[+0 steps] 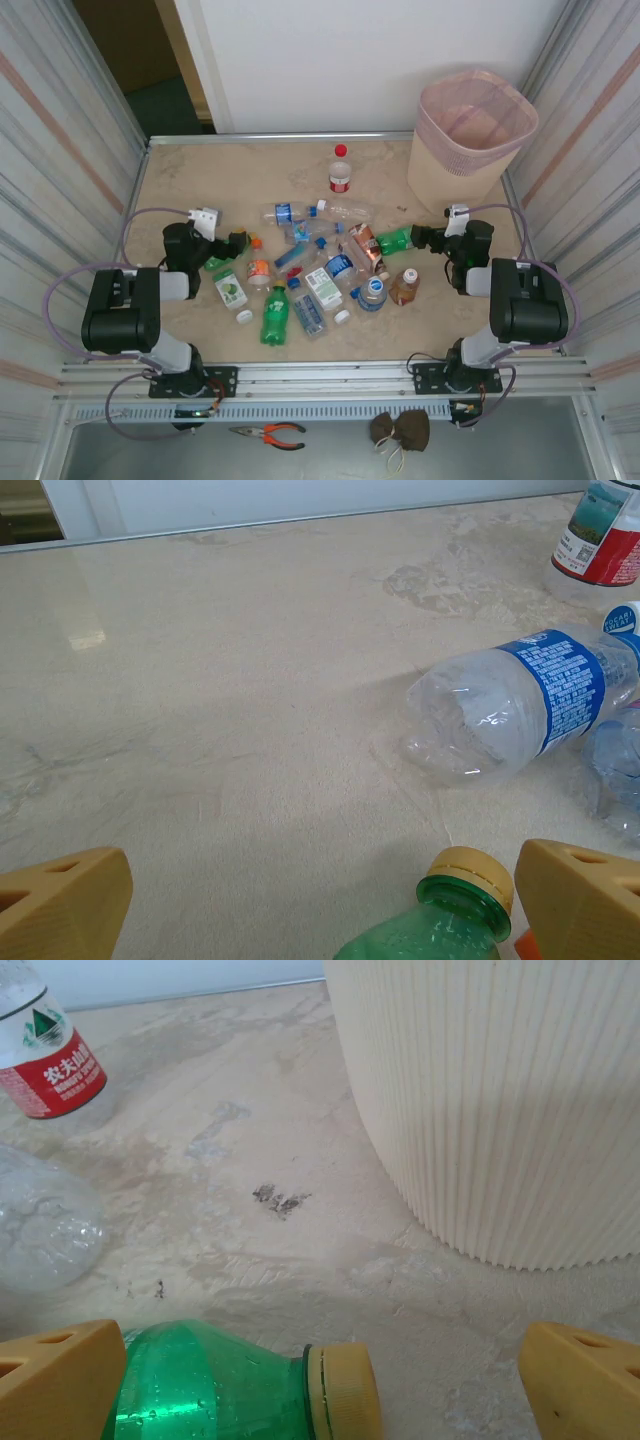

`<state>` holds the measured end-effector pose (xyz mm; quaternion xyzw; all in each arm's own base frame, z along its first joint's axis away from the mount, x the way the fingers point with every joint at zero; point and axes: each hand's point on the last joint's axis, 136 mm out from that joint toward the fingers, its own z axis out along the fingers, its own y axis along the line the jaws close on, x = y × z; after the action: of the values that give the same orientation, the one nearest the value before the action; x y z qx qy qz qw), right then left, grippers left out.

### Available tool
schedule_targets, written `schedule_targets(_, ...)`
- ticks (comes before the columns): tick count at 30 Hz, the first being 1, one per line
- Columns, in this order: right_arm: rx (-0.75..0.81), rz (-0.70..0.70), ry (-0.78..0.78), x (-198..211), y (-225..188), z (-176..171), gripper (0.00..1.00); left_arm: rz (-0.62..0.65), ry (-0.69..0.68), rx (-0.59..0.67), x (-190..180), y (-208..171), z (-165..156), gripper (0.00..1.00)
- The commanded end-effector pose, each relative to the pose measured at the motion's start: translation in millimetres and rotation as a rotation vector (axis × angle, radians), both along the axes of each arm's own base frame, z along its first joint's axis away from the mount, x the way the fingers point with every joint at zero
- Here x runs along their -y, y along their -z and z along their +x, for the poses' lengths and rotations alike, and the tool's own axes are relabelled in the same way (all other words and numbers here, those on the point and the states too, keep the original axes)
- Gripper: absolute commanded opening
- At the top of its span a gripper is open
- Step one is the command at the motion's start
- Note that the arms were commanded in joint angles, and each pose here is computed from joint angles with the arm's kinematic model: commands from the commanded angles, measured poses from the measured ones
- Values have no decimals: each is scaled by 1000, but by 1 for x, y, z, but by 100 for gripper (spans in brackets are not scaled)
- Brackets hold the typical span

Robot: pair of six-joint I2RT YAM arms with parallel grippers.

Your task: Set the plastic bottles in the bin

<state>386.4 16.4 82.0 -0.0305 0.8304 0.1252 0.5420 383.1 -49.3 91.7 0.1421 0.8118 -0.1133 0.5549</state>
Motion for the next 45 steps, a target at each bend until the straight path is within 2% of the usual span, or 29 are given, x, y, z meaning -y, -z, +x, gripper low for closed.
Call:
schedule_targets(1,29,-11,-10,0,-5,0,99,10,19,33,1,-6,-1,99)
schedule_targets(38,34,-17,-1,0,-8,0,99,3,24,40,0,-10,-2,99)
schedule_targets(45,26,-49,39,2,-14,1,99,2,-52,61,-10,-20,-5,99)
